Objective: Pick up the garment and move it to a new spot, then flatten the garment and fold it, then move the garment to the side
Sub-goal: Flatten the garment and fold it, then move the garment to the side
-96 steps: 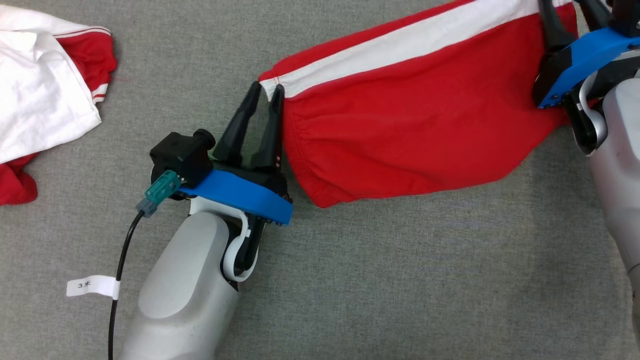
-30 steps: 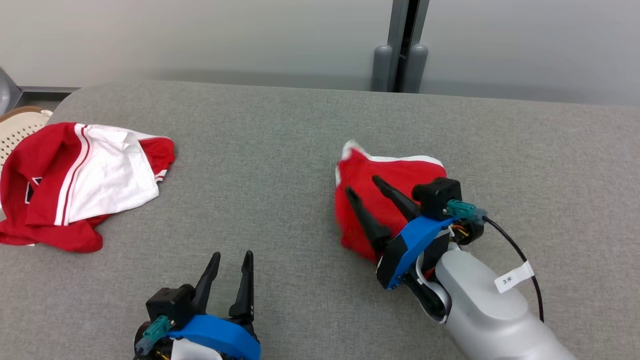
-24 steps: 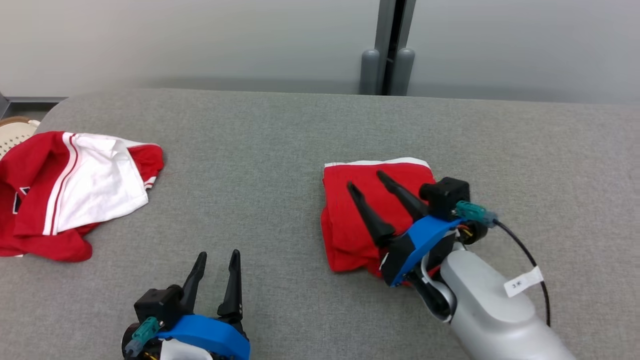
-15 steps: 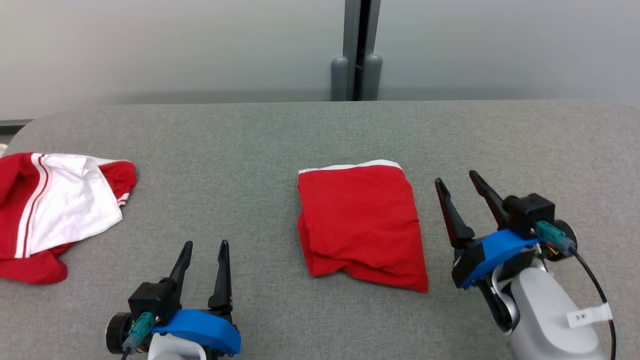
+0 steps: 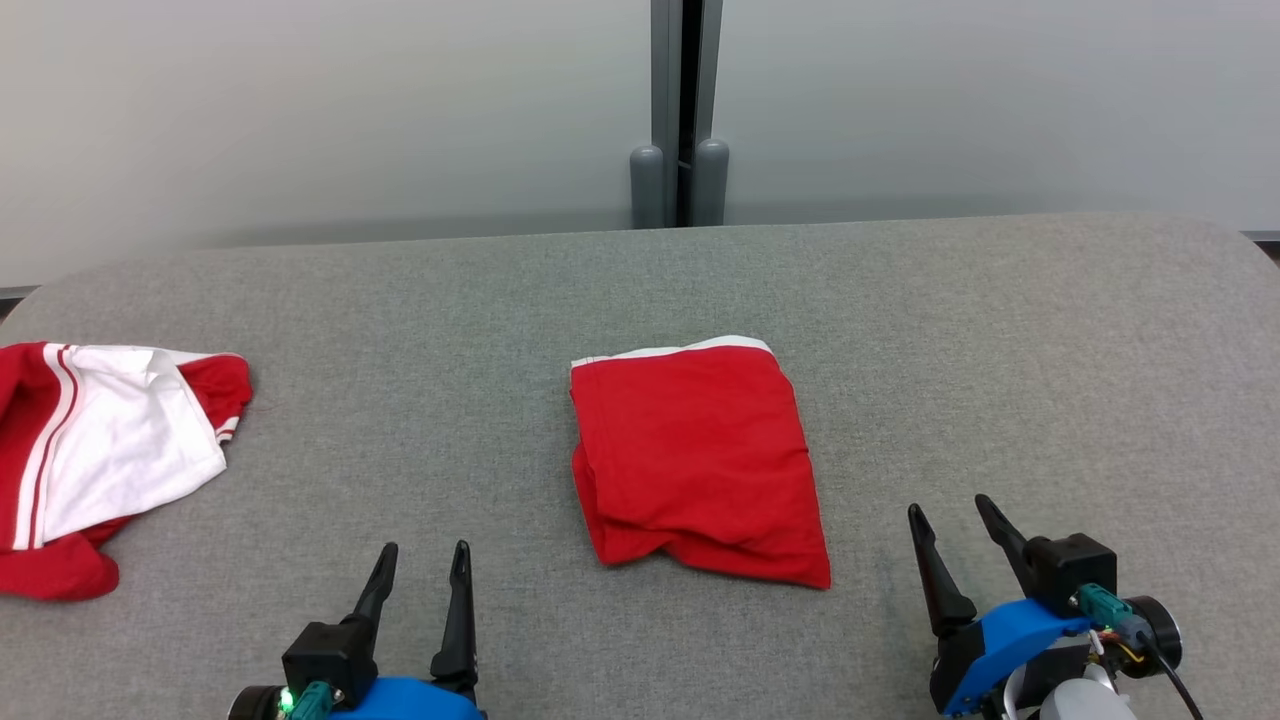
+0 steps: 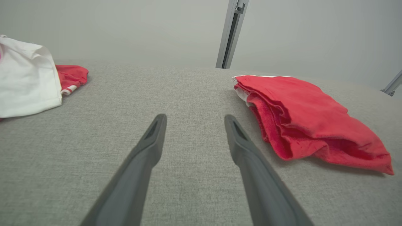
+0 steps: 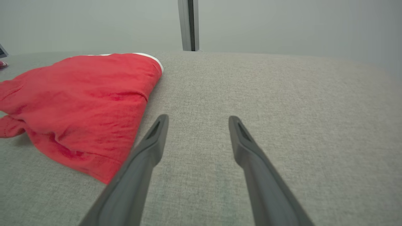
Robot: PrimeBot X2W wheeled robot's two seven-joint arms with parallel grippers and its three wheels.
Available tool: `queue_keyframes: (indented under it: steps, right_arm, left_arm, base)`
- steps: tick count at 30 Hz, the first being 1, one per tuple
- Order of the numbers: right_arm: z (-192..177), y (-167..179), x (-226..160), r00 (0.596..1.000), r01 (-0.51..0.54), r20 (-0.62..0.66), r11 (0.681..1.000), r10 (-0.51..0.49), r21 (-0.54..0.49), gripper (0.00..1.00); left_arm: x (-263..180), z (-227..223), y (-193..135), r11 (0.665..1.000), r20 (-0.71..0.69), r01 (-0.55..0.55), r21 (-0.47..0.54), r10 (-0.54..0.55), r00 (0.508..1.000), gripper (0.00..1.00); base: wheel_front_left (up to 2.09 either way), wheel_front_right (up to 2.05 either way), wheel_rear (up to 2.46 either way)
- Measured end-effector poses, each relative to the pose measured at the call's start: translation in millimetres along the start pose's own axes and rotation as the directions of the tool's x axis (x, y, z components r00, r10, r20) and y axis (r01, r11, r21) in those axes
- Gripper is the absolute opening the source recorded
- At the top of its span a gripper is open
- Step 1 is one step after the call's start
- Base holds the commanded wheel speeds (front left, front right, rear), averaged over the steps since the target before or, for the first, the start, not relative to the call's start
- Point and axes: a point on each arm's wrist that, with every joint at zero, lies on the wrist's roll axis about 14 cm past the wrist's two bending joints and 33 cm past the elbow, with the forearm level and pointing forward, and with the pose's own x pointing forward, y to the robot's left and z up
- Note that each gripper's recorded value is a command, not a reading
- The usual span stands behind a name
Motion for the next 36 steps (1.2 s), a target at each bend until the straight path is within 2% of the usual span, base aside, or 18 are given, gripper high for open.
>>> queue_keyframes:
  steps: [8, 17, 21, 27, 28, 29, 30, 36]
  right_arm:
    - [-7.1, 15.2, 7.1, 0.998, -0.045, -0.031, 0.999, 0.045, 0.001, 1.0]
    - [33.3, 46.3, 66.5, 0.99, -0.141, 0.018, 0.99, 0.141, -0.003, 1.0]
    - [19.6, 57.6, 84.7, 0.983, -0.173, -0.062, 0.985, 0.171, -0.029, 1.0]
    - [-36.7, 68.3, 83.3, 0.941, -0.204, -0.279, 0.979, 0.189, -0.023, 0.98]
    - [-40.8, 67.5, 82.9, 0.939, -0.198, -0.29, 0.98, 0.185, -0.016, 0.81]
    - [-42.6, 67.0, 83.4, 0.938, -0.193, -0.295, 0.981, 0.182, -0.009, 0.36]
    - [-42.8, 66.1, 83.9, 0.939, -0.189, -0.292, 0.982, 0.179, -0.005, 0.0]
    - [-37.4, 37.1, 78.9, 0.962, -0.1, -0.254, 0.995, 0.102, 0.024, 0.0]
  left_arm:
    - [1.2, 1.1, 0.1, 1.0, 0.003, 0.0, 0.0, 0.0, 1.0, 1.0]
    - [6.8, -0.6, 3.4, 0.999, -0.004, -0.001, -0.033, 0.001, 1.0, 1.0]
    - [6.2, -1.7, 9.0, 0.999, -0.007, -0.017, -0.038, 0.017, 1.0, 1.0]
    - [-0.4, -11.3, 22.7, 0.997, -0.036, -0.06, -0.037, 0.059, 0.998, 1.0]
    - [-0.9, -12.5, 24.0, 0.997, -0.04, -0.064, -0.036, 0.063, 0.997, 1.0]
    - [-1.2, -13.1, 24.5, 0.997, -0.041, -0.065, -0.037, 0.063, 0.997, 1.0]
    - [-1.2, -13.7, 24.9, 0.997, -0.043, -0.065, -0.036, 0.064, 0.997, 1.0]
    - [11.5, -17.5, 12.1, 1.0, -0.057, -0.014, -0.024, 0.013, 0.998, 1.0]
  base:
    - [0.0, 0.0, 0.0]
    - [0.0, 0.0, 0.0]
    - [0.0, 0.0, 0.0]
    - [0.0, 0.0, 0.0]
    - [0.0, 0.0, 0.0]
    - [0.0, 0.0, 0.0]
    - [0.0, 0.0, 0.0]
    - [0.0, 0.0, 0.0]
